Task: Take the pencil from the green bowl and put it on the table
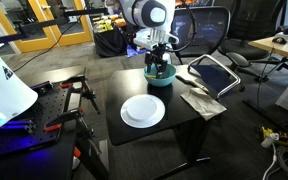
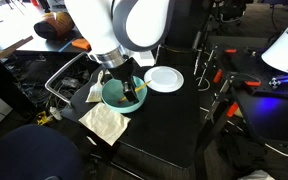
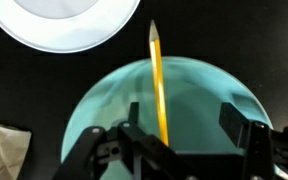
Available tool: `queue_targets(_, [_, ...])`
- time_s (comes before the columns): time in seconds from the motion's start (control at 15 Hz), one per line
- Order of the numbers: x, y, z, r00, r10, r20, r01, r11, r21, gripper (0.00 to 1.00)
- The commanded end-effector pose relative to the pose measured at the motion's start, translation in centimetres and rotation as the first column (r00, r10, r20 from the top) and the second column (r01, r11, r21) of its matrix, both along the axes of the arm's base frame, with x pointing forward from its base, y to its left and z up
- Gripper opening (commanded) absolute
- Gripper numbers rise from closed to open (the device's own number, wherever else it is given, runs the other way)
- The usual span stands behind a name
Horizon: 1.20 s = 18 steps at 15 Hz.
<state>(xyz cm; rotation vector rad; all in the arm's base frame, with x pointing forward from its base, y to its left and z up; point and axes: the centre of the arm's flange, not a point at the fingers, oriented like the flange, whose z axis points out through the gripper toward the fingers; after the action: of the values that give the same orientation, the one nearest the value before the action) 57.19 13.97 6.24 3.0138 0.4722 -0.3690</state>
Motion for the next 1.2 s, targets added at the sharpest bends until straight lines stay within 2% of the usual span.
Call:
queue_targets(0.0, [0.5,0.1,0.3,1.0,-0.027,-0.001,0.027,0.999,-0.025,0.51])
queue_targets(0.4, [0.8,0.0,0.7,1.0,-0.029,0.007,0.029,0.999,-0.028,0.05])
queue_targets(0.47, [0.9,-0.1,0.9,1.0,-0.03,0.01,0.03,0.999,-0.028,0.01])
queue_targets(0.8, [0.4,-0.3,3.4,0.998,-0.049,0.047,0.049,0.999,-0.01,0.02])
queue_targets(1.13, [-1.1,-0.8,8.6,0.993,-0.045,0.108,0.046,0.999,-0.005,0.02])
